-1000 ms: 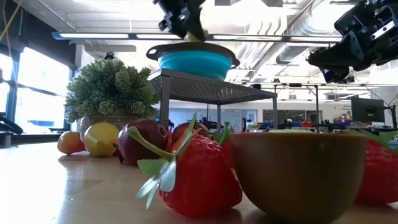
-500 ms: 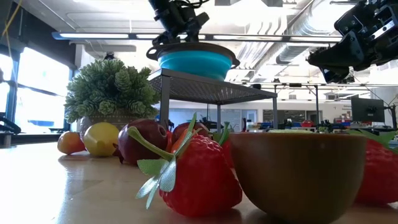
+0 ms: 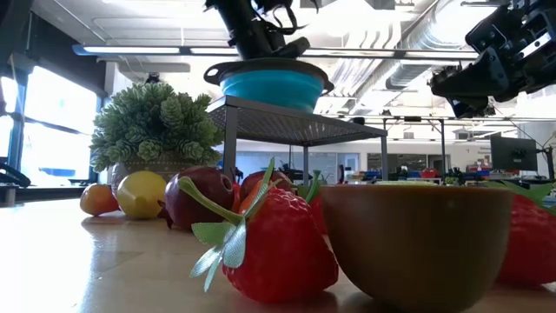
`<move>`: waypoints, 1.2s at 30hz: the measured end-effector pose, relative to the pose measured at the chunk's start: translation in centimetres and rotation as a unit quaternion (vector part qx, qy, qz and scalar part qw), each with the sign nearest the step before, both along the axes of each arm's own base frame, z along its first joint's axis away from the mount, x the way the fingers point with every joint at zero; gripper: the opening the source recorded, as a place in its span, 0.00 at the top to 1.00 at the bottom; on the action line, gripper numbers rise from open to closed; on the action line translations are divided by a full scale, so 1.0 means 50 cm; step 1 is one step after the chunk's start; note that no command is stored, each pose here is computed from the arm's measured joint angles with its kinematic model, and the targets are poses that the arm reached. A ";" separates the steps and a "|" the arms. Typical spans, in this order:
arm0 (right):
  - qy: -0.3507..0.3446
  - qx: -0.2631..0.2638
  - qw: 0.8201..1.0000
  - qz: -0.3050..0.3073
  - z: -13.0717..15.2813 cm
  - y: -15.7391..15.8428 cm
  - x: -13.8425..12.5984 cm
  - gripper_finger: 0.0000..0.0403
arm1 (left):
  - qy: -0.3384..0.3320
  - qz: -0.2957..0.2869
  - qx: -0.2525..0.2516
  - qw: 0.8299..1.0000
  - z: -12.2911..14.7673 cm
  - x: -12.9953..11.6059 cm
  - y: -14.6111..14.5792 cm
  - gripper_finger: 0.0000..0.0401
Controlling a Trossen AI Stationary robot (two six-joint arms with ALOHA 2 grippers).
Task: Pick & Place Fruit
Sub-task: Put the lemon into the blue strainer bowl on the shelf, then put the pear into the blue strainer bowl on the shelf
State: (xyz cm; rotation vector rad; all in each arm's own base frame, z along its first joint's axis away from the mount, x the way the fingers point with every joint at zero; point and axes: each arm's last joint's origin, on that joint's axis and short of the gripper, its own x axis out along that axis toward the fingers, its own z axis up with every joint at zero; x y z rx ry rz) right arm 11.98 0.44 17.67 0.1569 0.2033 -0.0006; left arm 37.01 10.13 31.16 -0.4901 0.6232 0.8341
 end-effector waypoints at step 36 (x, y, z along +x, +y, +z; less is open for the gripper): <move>0.018 0.010 1.000 -0.003 -0.008 0.000 0.002 0.99 | -0.029 0.004 0.017 0.999 0.011 0.008 0.001 0.38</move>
